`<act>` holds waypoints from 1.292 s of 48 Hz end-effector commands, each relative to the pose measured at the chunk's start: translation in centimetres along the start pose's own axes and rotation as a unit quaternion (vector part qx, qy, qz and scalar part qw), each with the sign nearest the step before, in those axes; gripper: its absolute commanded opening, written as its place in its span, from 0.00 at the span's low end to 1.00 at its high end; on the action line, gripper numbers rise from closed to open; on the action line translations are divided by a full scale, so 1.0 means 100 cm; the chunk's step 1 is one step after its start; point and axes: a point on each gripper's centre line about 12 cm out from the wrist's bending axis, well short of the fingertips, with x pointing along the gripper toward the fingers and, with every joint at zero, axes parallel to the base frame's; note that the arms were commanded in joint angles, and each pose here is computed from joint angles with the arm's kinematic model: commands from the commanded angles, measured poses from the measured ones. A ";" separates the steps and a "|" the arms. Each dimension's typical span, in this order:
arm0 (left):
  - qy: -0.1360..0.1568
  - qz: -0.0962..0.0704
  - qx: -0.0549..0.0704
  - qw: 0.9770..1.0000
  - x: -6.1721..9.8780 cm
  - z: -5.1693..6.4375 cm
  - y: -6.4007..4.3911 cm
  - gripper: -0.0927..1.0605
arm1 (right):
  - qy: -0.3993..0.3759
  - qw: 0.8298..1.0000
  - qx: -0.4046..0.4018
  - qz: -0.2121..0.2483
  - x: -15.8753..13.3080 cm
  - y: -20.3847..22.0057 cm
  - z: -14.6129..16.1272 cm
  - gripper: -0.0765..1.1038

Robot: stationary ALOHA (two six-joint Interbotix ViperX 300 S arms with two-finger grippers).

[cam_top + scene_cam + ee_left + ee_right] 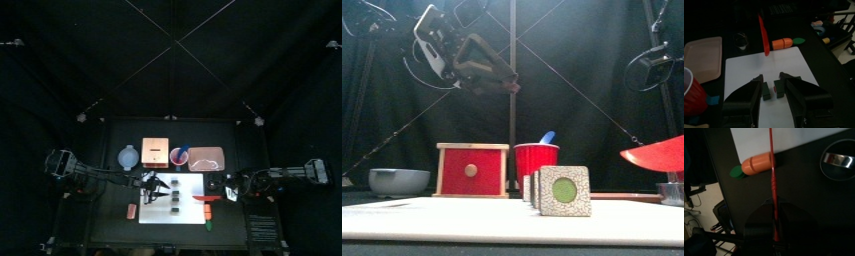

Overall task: Place sushi on board then cut the sushi with the knife then place the pieces on the plate
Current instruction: Place the 4 sushi pieces on the plate

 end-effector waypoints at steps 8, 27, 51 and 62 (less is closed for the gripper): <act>-0.007 0.006 -0.001 1.000 0.002 0.003 0.005 0.72 | 0.009 1.000 0.016 -0.020 -0.004 -0.011 0.000 0.47; -0.002 0.010 -0.002 1.000 0.001 -0.001 0.008 0.72 | 0.019 0.998 0.005 -0.060 -0.014 -0.022 0.000 0.81; 0.008 0.039 -0.013 0.999 -0.006 -0.012 0.031 0.72 | -0.215 0.953 -0.109 -0.183 -0.086 -0.019 0.093 0.83; 0.024 0.048 -0.017 0.998 -0.015 -0.026 0.037 0.72 | -0.303 0.924 -0.150 -0.180 -0.071 -0.016 0.132 0.84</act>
